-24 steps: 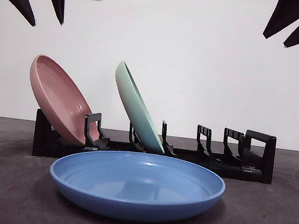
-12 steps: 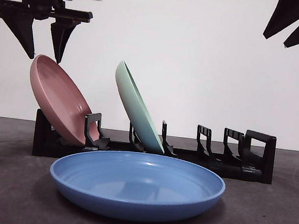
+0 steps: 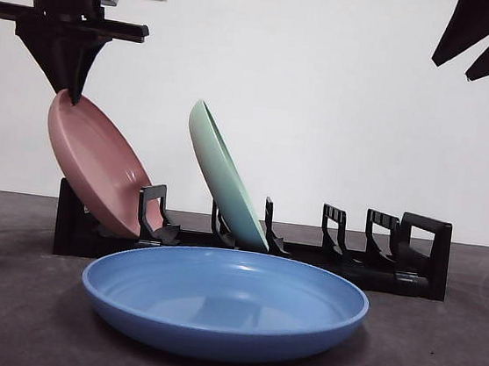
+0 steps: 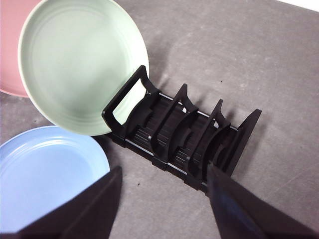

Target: Place the plate

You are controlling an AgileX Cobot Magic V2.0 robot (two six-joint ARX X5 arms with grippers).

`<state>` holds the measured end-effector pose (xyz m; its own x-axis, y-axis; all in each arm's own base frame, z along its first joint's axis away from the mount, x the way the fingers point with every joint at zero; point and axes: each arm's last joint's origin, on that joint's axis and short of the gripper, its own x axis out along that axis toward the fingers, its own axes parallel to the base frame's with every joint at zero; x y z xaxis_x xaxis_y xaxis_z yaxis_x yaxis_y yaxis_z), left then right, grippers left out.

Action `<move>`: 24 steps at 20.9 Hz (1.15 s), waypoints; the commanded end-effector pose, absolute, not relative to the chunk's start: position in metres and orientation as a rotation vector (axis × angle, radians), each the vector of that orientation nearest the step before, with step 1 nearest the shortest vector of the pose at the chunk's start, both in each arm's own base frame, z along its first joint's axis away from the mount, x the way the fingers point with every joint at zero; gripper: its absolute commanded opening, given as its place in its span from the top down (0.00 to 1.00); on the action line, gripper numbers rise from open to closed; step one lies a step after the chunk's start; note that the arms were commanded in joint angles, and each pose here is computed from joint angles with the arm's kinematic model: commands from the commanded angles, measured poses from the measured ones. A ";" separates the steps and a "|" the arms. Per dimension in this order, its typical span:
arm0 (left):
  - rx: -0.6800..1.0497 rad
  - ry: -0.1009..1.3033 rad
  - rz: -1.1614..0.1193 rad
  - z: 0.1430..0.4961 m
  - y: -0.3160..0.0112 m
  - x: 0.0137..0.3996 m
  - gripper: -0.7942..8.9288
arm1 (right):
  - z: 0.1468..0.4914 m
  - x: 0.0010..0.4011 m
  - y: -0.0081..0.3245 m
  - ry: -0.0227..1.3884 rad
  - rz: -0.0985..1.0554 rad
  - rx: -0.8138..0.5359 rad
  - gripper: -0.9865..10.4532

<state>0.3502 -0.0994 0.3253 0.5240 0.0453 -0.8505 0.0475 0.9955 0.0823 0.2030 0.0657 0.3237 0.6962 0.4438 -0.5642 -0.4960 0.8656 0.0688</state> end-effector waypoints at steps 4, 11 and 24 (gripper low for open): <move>0.125 1.010 0.011 0.336 -0.101 0.353 0.91 | 0.328 0.204 0.067 0.592 0.532 -0.101 0.68; 0.254 0.961 0.110 0.373 -0.093 0.345 0.91 | 0.328 0.203 0.067 0.594 0.532 -0.101 0.68; 0.244 0.895 0.108 0.436 -0.064 0.296 0.91 | 0.328 0.203 0.067 0.599 0.532 -0.101 0.68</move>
